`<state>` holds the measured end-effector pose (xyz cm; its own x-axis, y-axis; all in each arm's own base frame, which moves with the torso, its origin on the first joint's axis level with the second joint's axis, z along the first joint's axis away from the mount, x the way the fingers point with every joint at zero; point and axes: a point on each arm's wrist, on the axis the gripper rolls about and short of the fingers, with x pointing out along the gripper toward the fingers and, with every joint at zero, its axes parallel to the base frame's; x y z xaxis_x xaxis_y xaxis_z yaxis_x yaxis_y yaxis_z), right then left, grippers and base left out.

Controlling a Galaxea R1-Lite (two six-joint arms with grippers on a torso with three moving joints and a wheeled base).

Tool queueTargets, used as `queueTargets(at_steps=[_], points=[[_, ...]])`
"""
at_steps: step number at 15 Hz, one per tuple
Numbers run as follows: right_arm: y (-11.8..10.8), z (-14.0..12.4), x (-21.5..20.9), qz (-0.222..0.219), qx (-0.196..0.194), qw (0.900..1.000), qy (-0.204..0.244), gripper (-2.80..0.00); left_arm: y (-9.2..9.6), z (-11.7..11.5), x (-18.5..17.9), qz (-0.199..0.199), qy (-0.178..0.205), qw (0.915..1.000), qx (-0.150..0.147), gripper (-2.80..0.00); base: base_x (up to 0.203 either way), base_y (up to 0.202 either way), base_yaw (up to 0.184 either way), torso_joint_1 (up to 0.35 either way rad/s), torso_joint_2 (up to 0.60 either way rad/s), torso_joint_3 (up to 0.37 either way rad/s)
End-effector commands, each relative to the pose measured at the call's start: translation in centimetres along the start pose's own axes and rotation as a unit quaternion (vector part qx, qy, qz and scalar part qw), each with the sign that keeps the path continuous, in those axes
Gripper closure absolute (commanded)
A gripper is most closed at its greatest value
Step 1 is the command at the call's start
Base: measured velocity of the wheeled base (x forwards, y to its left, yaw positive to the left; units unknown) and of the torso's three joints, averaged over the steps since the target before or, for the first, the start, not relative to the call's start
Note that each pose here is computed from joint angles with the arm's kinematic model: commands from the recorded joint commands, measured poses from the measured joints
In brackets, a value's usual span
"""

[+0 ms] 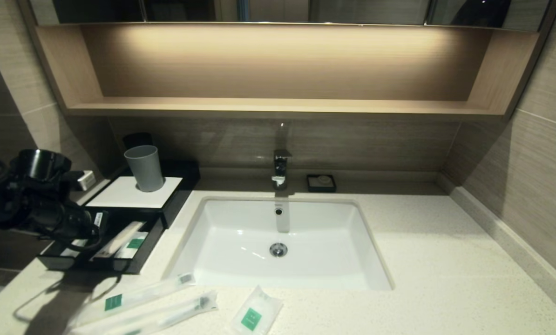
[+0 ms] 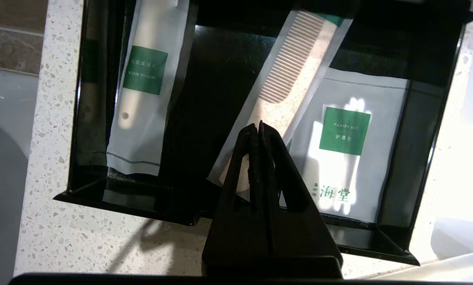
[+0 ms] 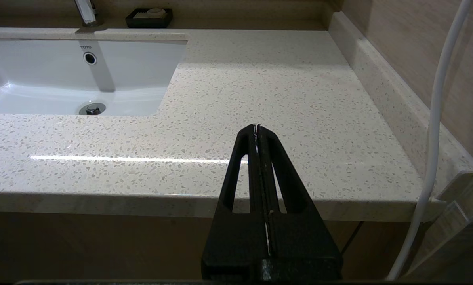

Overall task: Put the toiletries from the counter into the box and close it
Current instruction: Open the drawer

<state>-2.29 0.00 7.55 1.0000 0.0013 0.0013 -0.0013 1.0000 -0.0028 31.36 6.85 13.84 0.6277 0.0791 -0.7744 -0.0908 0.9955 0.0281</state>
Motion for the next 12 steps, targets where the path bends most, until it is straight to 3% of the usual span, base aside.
queueTargets(at_steps=[1,5,12], points=[[0.0,0.0,0.0,0.0,0.0,1.0,0.001,0.0,0.3,0.1,0.3,0.012,0.002,0.9999,-0.003,0.0,0.0,0.0,0.0,0.0,0.0,0.0],[0.0,0.0,0.0,0.0,0.0,1.0,0.001,0.0,1.8,0.6,1.0,0.055,0.005,0.9984,-0.014,0.0,0.0,0.0,0.0,0.0,0.0,0.0],[0.0,0.0,0.0,0.0,0.001,1.0,0.001,0.0,3.0,0.6,1.9,0.08,0.017,0.9964,-0.018,0.0,0.0,0.0,0.0,0.0,0.0,0.0]])
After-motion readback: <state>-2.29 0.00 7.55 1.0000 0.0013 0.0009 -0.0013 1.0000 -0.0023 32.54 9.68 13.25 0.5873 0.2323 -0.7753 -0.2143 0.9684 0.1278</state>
